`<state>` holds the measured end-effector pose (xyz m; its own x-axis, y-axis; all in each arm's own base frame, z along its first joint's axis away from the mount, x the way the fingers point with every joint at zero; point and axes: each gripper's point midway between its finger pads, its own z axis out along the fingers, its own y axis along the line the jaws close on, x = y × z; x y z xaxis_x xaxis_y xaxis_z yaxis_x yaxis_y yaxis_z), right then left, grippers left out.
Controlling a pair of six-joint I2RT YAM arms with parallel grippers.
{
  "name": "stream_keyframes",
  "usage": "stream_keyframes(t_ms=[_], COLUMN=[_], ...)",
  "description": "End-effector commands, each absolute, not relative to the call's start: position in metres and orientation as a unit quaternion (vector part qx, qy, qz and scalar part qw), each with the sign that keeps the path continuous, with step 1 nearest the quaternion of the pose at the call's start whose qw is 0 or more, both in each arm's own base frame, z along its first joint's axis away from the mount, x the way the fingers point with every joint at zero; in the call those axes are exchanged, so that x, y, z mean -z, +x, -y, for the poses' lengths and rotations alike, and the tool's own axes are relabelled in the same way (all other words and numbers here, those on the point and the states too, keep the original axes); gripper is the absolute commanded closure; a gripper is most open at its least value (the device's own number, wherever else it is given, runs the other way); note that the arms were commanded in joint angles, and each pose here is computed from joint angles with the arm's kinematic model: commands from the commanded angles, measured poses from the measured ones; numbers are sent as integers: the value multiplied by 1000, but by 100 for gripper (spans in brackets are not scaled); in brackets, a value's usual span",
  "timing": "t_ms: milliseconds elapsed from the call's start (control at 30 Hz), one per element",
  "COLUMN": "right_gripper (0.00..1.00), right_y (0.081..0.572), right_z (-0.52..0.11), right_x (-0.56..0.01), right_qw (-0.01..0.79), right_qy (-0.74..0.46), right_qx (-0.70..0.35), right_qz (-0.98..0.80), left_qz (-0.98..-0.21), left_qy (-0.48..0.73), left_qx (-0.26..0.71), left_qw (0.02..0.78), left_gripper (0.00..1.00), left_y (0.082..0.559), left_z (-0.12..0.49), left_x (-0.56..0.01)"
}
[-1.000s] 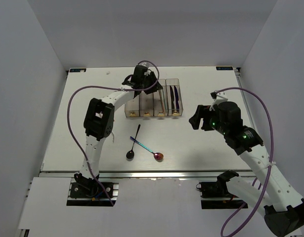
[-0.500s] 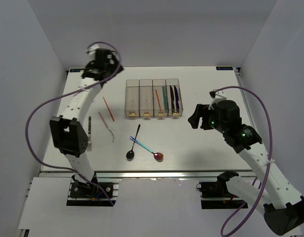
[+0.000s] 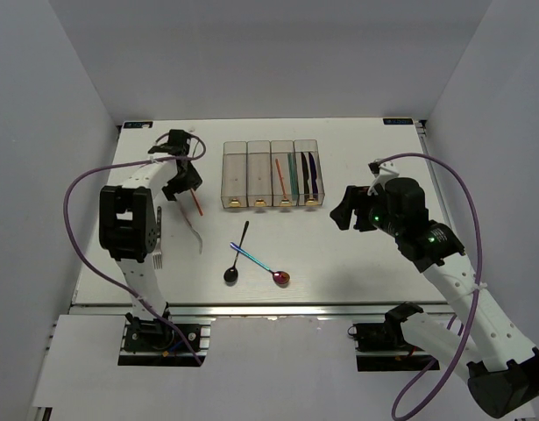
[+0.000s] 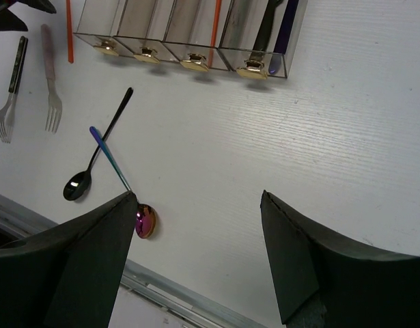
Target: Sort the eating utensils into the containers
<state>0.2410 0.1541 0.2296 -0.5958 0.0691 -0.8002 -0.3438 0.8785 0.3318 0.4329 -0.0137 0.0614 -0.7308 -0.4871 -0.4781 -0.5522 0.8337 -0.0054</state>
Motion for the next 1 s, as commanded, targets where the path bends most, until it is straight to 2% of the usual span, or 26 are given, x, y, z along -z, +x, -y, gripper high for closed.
stream_keyframes(t_ms=[0,200,533,767,900,933,967], right_gripper=[22,22,22,22,22,22,22], right_y=[245,247,247,246,245,245,244], right_z=[-160,-163,-163,-161,-161,-161,-161], right_x=[-243,-242,-240,-239,-238,-238,-239], right_qw=[462,464,464,468,468,468,469], right_qy=[-87,-86,-87,-87,-86,-87,-87], right_qx=[-251,-256,-257,-255,-255,-256,-255], right_qz=[-846,-844,-843,-842,-842,-841,-841], left_qz=[-924,-941,-951,-951,-957,-958,-958], left_qy=[-275,-251,-223,-234,-229,-227,-226], left_qx=[-39,-45,-58,-80,-71,-67,-65], left_qw=[263,221,205,183,164,161,163], left_gripper=[24,29,35,55,78,90,95], left_y=[441,431,437,419,411,410,409], left_z=[18,29,47,41,46,47,48], left_x=[-81,-46,-33,-9,4,5,1])
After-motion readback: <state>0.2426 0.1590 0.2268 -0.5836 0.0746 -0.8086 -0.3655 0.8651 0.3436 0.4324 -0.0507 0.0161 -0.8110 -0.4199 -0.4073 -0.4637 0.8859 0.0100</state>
